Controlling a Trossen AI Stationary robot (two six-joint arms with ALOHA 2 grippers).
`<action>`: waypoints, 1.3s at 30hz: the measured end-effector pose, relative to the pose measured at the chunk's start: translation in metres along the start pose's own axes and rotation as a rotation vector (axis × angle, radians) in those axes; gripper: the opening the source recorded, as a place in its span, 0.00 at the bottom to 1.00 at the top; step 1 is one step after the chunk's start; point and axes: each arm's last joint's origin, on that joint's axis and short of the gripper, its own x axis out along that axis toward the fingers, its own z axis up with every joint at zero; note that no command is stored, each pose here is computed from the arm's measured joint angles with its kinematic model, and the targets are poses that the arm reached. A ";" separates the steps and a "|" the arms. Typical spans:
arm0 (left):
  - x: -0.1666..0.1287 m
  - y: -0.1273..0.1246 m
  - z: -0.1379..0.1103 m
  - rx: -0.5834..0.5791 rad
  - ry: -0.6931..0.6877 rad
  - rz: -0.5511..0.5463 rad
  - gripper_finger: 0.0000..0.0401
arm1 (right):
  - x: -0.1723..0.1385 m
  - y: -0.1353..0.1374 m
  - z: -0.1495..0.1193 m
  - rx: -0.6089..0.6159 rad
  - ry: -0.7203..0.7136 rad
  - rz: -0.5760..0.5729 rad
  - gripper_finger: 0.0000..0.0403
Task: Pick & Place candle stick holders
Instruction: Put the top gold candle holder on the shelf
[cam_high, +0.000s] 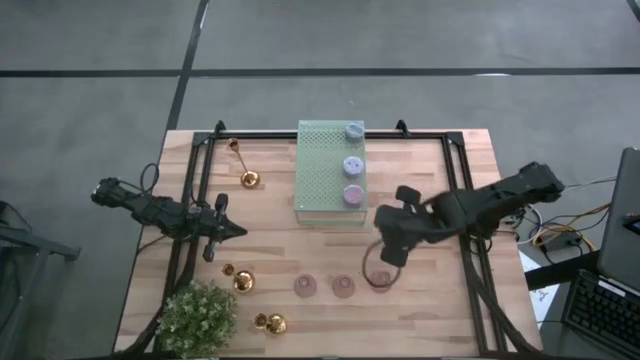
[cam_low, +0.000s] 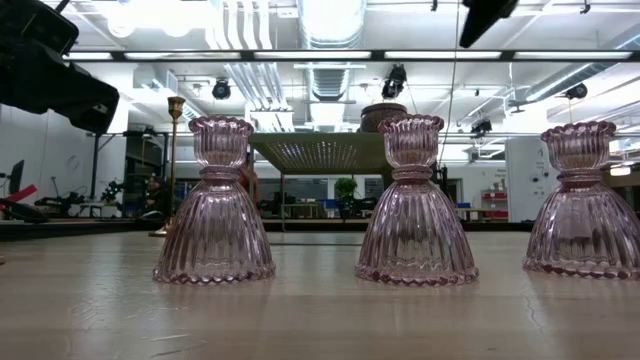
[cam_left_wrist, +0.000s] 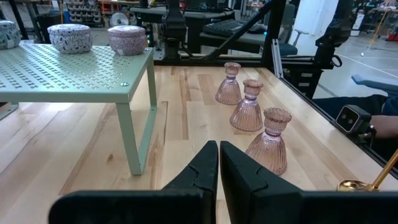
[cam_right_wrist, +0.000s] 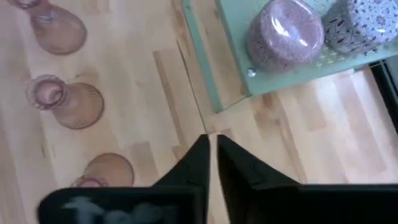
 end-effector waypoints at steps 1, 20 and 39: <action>0.000 0.000 0.000 0.000 0.000 0.000 0.05 | -0.001 0.001 -0.006 0.004 -0.034 0.006 0.04; 0.000 0.000 0.000 0.000 0.000 0.000 0.05 | 0.035 -0.020 -0.121 0.003 -0.555 0.084 0.03; 0.000 0.000 0.000 0.000 -0.001 0.000 0.05 | 0.058 -0.065 -0.174 -0.015 -0.857 0.394 0.03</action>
